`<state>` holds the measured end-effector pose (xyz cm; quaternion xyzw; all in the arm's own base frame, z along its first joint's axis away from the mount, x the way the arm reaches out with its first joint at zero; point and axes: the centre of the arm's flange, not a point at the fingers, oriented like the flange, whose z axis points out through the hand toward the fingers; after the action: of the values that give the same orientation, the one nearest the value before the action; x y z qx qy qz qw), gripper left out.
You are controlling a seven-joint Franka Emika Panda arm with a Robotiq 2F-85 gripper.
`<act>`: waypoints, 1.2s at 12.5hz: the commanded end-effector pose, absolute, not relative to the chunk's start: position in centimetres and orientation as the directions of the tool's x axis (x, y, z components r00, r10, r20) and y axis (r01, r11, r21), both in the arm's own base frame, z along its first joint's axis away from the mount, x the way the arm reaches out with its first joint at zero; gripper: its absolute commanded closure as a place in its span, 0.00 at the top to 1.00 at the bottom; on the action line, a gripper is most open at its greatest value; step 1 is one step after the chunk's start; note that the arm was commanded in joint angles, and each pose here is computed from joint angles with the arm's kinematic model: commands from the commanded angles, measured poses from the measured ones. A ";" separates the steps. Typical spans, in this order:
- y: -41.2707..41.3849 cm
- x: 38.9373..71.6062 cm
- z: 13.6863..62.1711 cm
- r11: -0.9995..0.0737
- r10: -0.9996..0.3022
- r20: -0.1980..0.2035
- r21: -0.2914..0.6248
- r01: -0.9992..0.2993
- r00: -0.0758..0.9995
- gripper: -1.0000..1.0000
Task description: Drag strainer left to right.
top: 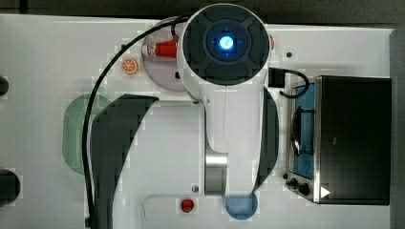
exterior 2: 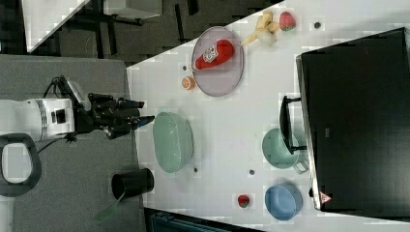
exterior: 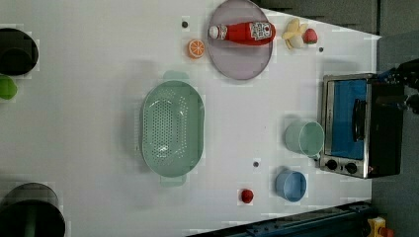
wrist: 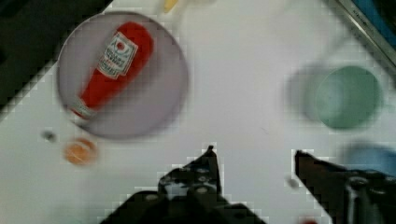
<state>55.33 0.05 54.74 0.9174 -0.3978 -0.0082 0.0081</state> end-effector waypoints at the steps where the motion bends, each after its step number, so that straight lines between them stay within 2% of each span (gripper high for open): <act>1: -3.8 41.2 65.1 -0.574 -0.819 0.000 0.002 -0.819 0.574 0.79; 3: -3.6 41.2 65.0 -0.577 -0.817 -0.001 0.002 -0.817 0.577 1.00; 7: 3.2 43.5 63.4 -0.662 -0.749 -0.011 -0.040 -0.749 0.662 1.00; 9: 9.1 45.0 60.8 -0.665 -0.747 -0.012 -0.003 -0.747 0.665 1.00; 12: 17.9 46.4 55.0 -0.545 -0.838 -0.017 0.079 -0.835 0.546 1.00; 15: 25.7 46.9 48.7 -0.365 -0.931 -0.019 0.107 -0.925 0.366 1.00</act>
<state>49.19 24.05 46.22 0.8726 -0.4829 -0.0612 0.0415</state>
